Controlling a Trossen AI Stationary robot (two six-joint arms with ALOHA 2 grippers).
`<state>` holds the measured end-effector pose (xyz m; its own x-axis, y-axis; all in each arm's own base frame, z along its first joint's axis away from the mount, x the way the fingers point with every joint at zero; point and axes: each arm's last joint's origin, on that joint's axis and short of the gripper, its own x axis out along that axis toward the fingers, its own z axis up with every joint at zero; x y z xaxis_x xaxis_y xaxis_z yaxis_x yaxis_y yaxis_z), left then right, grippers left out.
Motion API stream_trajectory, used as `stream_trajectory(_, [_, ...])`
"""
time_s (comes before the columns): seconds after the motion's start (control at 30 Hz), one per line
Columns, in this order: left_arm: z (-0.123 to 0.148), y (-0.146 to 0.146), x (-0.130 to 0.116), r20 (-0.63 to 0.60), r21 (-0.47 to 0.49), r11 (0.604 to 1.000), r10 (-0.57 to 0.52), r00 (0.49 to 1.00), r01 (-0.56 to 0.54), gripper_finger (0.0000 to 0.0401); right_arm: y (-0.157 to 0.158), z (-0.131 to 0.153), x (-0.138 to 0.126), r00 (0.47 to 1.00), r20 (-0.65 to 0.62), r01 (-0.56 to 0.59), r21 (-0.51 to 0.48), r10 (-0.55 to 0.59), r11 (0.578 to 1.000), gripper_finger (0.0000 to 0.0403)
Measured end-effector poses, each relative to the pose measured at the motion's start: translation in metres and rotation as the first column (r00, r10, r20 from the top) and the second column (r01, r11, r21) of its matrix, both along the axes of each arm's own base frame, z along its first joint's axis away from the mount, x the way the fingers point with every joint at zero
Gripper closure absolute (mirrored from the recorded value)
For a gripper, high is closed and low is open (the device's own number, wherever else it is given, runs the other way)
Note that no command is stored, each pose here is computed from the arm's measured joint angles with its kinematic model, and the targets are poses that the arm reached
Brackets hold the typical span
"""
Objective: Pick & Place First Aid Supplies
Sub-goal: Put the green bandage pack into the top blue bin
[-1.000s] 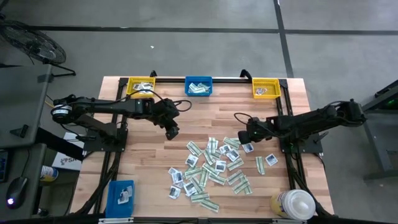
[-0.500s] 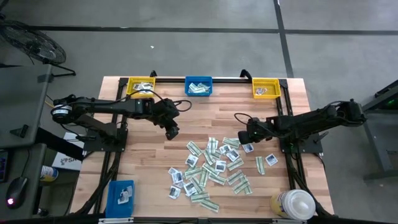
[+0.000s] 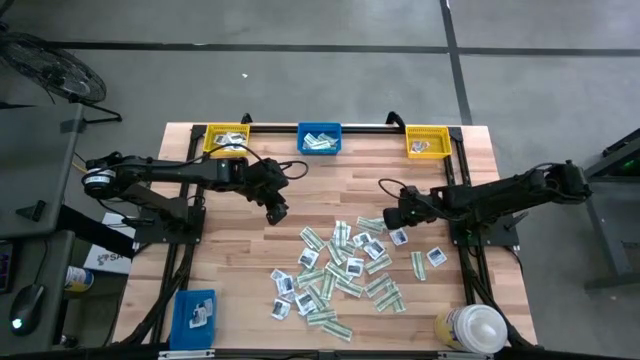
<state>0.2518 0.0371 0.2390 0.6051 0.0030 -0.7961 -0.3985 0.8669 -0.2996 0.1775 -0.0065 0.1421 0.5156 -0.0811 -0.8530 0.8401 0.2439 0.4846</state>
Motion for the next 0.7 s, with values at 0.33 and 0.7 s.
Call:
stream_trajectory(0.33, [0.000, 0.000, 0.000, 0.001, -0.004, 1.000, -0.003, 1.000, 0.003, 0.0278, -0.005, 0.019, -0.006, 0.994, 0.107, 0.008, -0.124, 0.006, 0.992, 0.0403])
stream_trajectory(0.7, [0.000, 0.000, 0.000, 0.003, -0.042, 0.998, 0.050, 0.999, -0.049, 0.0278, -0.024, 0.035, -0.002, 0.969, 0.203, -0.068, -0.327, 0.140, 0.943, 0.0403])
